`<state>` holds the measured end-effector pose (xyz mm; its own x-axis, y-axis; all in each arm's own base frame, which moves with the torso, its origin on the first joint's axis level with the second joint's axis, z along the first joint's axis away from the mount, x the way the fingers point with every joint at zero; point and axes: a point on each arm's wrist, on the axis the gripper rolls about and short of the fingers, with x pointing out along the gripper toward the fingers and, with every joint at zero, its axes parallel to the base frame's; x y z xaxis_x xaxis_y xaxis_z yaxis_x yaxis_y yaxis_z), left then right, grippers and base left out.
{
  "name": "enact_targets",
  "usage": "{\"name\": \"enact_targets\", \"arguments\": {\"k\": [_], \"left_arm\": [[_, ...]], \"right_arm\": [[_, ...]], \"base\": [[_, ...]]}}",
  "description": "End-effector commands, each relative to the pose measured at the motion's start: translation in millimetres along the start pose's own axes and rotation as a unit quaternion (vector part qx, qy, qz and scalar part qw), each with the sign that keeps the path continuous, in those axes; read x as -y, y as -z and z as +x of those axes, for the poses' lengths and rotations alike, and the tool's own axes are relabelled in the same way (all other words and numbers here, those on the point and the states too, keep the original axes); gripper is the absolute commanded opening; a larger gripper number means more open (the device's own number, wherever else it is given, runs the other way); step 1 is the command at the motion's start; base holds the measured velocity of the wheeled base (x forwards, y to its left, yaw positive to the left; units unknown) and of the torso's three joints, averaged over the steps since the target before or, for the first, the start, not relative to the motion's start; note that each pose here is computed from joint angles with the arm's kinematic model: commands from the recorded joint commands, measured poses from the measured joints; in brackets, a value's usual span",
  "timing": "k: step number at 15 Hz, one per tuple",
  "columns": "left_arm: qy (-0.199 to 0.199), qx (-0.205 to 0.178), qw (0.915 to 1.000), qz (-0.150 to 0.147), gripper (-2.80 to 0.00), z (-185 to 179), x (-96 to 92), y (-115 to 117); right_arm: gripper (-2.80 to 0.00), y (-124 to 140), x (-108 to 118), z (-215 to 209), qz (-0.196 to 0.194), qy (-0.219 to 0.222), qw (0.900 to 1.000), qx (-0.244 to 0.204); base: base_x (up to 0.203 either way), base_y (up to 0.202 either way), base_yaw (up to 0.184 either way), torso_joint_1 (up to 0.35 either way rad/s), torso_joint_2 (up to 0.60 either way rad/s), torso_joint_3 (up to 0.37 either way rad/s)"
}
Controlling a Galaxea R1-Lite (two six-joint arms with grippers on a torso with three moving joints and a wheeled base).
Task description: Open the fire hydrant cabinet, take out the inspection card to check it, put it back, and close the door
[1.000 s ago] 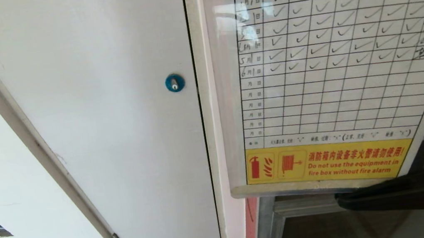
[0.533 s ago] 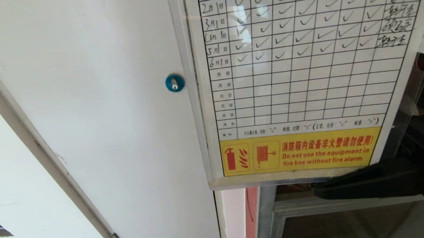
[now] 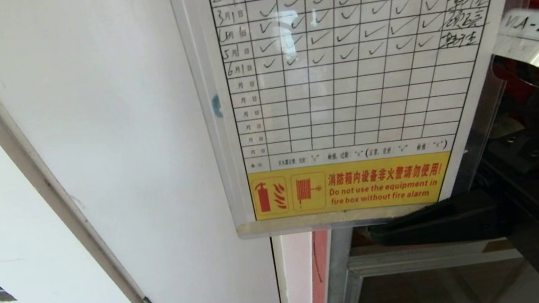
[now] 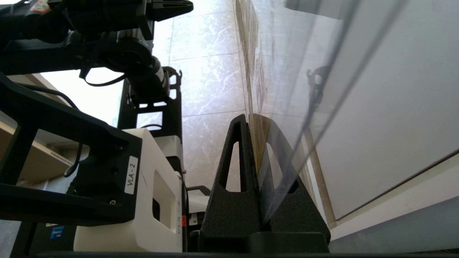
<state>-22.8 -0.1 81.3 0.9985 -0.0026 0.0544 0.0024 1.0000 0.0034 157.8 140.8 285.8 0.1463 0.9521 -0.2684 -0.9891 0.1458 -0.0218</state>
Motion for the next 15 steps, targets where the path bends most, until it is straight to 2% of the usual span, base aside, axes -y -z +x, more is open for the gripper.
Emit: {"name": "enact_targets", "arguments": {"k": [1,15], "left_arm": [[0.000,-0.010,0.9999,0.000,-2.80,1.4,0.0,5.5],[0.000,-0.010,0.9999,0.000,-2.80,1.3,0.0,5.5]], "right_arm": [[-2.80,1.5,1.3,4.6,0.002,-0.007,1.000,-0.004],[-2.80,15.3,-0.2,7.7,0.020,-0.014,0.999,-0.022]], "base": [[0.000,0.000,0.000,0.000,0.00,0.000],[0.000,0.000,0.000,0.000,0.00,0.000]]}}
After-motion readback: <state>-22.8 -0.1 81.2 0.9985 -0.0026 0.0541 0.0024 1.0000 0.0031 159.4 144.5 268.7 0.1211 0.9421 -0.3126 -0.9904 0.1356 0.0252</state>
